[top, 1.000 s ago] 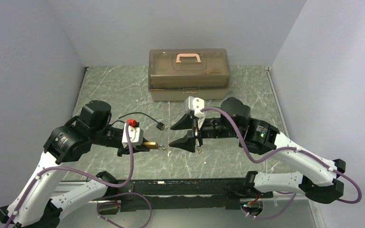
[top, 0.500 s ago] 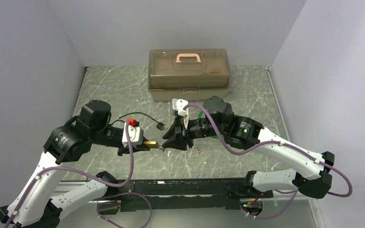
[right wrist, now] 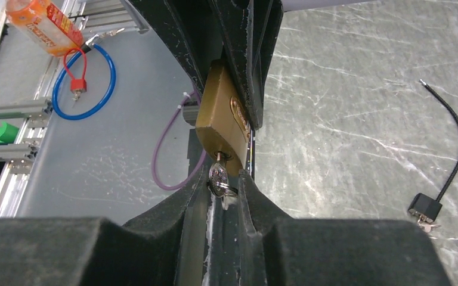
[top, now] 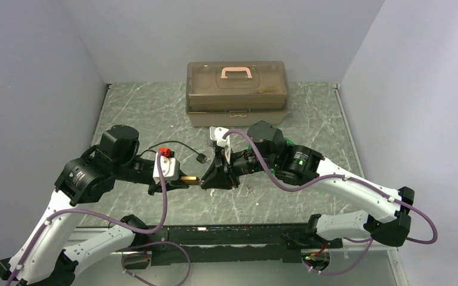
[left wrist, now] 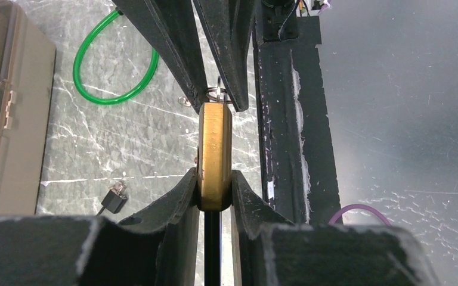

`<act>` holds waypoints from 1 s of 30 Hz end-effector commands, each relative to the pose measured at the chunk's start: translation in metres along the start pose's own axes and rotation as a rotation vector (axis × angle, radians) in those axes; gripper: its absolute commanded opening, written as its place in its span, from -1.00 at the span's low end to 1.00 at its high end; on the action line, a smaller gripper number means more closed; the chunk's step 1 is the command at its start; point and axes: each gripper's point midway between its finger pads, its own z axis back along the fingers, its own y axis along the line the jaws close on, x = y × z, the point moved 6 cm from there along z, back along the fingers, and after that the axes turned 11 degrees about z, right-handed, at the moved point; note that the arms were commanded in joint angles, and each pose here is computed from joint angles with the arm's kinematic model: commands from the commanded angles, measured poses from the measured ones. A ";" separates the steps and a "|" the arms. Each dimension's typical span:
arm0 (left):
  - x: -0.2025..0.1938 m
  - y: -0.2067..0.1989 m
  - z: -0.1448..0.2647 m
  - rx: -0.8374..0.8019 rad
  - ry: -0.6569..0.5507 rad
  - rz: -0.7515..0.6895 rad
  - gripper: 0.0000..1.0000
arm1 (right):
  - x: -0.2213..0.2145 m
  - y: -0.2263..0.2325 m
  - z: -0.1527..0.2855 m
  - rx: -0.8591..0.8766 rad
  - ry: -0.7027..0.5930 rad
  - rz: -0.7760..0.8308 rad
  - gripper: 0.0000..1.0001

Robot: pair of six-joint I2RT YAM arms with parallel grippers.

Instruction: Unlock with the key

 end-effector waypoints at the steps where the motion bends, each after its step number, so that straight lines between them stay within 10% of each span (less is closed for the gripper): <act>1: 0.021 -0.004 0.004 -0.018 -0.096 -0.078 -1.00 | 0.024 0.002 0.006 0.008 -0.074 0.032 -1.00; 30: 0.036 0.015 0.018 0.170 0.040 -0.465 -1.00 | 0.020 -0.007 -0.015 -0.051 -0.142 -0.387 -1.00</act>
